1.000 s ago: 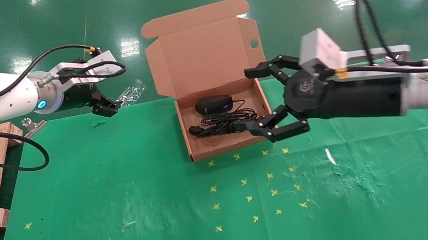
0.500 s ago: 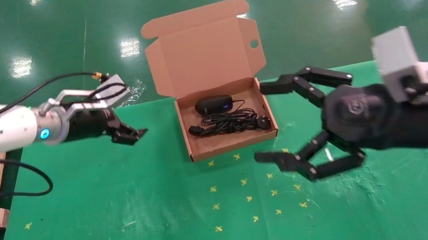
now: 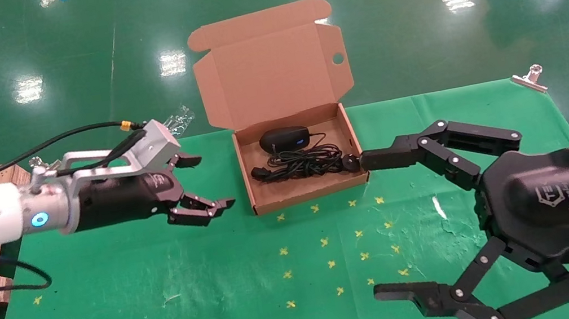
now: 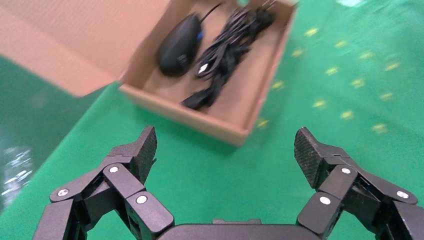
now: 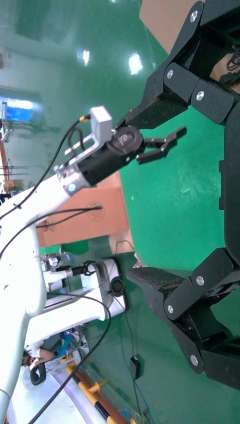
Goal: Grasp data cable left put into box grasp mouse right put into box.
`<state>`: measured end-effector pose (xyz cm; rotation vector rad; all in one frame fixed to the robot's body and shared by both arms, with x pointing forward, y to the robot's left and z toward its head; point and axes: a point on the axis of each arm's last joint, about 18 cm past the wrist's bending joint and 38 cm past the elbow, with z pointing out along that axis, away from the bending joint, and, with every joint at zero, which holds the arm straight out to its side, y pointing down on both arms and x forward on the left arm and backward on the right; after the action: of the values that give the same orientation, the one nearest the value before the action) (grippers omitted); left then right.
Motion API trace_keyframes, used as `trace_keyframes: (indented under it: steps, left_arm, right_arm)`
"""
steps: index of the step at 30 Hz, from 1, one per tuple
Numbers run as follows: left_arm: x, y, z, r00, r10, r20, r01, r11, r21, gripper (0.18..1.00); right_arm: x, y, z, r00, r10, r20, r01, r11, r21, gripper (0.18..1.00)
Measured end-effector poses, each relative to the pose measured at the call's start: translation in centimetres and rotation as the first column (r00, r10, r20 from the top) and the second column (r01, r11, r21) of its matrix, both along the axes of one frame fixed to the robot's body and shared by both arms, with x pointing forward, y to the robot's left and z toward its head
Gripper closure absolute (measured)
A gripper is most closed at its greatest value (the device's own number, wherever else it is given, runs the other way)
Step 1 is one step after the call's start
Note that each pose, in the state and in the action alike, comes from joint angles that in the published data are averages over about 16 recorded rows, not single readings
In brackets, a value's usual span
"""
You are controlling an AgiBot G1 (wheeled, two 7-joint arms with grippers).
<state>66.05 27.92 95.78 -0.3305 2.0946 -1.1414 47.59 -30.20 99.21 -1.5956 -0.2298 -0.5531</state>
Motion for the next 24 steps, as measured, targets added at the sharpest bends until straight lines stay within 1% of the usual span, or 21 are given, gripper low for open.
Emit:
trace_keyframes:
  steps: [6,12,18,24]
  left_arm:
    - [-2.8,-0.1,0.0,0.994,-0.107,-0.005,0.106,0.991,-0.087,0.184]
    - [-5.8,0.1,0.4,0.977,-0.213,0.017,0.213,0.964,-0.16,0.184]
    - [-9.1,0.5,1.1,0.947,-0.315,0.062,0.321,0.922,-0.214,0.184]
    - [-12.7,1.0,2.0,0.903,-0.411,0.123,0.429,0.869,-0.246,0.184]
  right_arm:
    - [-0.1,0.0,0.0,1.0,0.001,0.0,-0.001,1.0,0.0,0.178]
    - [-0.1,0.0,0.0,1.0,0.001,0.0,-0.001,1.0,0.0,0.178]
    - [-0.1,0.0,0.0,1.0,0.001,0.0,-0.001,1.0,0.0,0.178]
    - [-0.1,0.0,0.0,1.0,0.001,0.0,-0.001,1.0,0.0,0.178]
